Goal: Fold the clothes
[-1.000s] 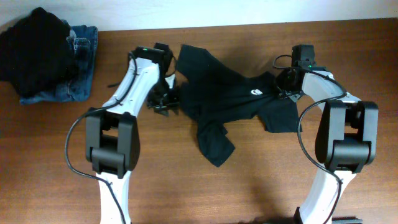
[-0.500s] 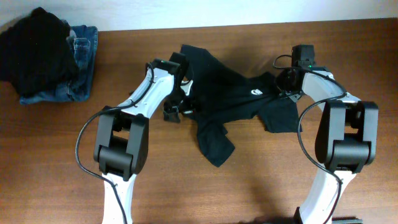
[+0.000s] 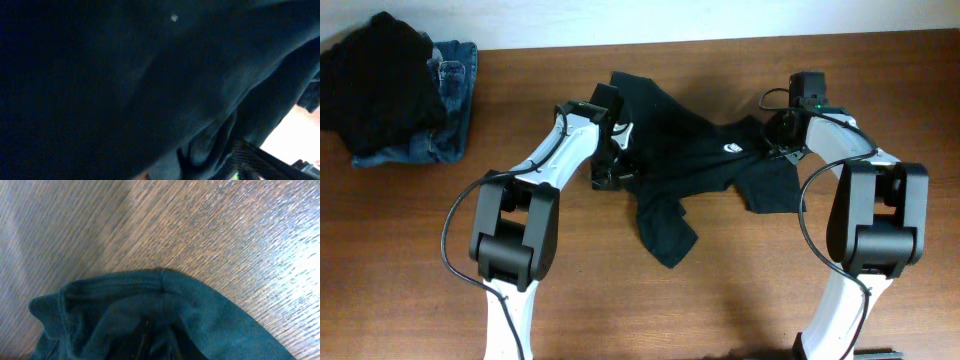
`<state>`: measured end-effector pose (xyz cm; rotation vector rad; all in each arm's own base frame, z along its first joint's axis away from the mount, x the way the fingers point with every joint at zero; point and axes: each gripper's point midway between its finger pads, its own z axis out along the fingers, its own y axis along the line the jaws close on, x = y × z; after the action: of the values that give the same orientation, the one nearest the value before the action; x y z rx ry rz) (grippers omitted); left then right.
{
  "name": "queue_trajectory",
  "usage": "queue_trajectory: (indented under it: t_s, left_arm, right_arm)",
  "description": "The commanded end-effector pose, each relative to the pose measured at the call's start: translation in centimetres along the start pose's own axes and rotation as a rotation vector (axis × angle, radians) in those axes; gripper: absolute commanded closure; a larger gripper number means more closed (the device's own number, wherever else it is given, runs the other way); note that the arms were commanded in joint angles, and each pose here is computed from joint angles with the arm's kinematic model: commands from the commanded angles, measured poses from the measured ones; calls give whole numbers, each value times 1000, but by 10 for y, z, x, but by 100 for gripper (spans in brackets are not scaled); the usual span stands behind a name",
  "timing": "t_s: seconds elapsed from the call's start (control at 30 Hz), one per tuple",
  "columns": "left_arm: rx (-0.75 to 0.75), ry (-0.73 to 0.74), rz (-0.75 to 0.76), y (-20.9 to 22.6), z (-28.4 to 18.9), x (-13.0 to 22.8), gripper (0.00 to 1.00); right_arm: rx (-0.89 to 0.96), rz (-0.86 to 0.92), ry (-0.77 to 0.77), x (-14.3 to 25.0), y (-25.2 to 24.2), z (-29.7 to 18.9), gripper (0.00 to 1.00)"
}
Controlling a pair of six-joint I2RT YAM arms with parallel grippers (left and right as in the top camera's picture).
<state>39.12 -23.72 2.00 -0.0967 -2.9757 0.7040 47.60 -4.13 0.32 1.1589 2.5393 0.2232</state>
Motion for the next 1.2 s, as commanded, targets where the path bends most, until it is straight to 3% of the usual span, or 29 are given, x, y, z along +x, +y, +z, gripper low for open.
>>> queue_trajectory:
  t_s: [0.0, 0.23, 0.37, 1.07, 1.13, 1.17]
  left_arm:
    - [20, 36, -5, 1, 10, 8, 21]
    - [1, 90, -29, 6, 11, 22, 73]
    - [-12, 136, -2, 9, 9, 34, 83]
    - [-180, 420, 69, 45, -15, 102, 86]
    - [-155, 427, 65, 40, -14, 104, 83]
    - [-128, 433, 60, 35, -14, 106, 81]
  right_arm:
    - [63, 10, 3, 4, -17, 7, 82]
    - [63, 10, 3, 3, -17, 7, 82]
    - [63, 10, 3, 3, -17, 7, 82]
    - [61, 10, 0, 3, -16, 7, 81]
    - [62, 10, 2, 3, -16, 7, 72]
    - [64, 10, 3, 4, -17, 7, 62]
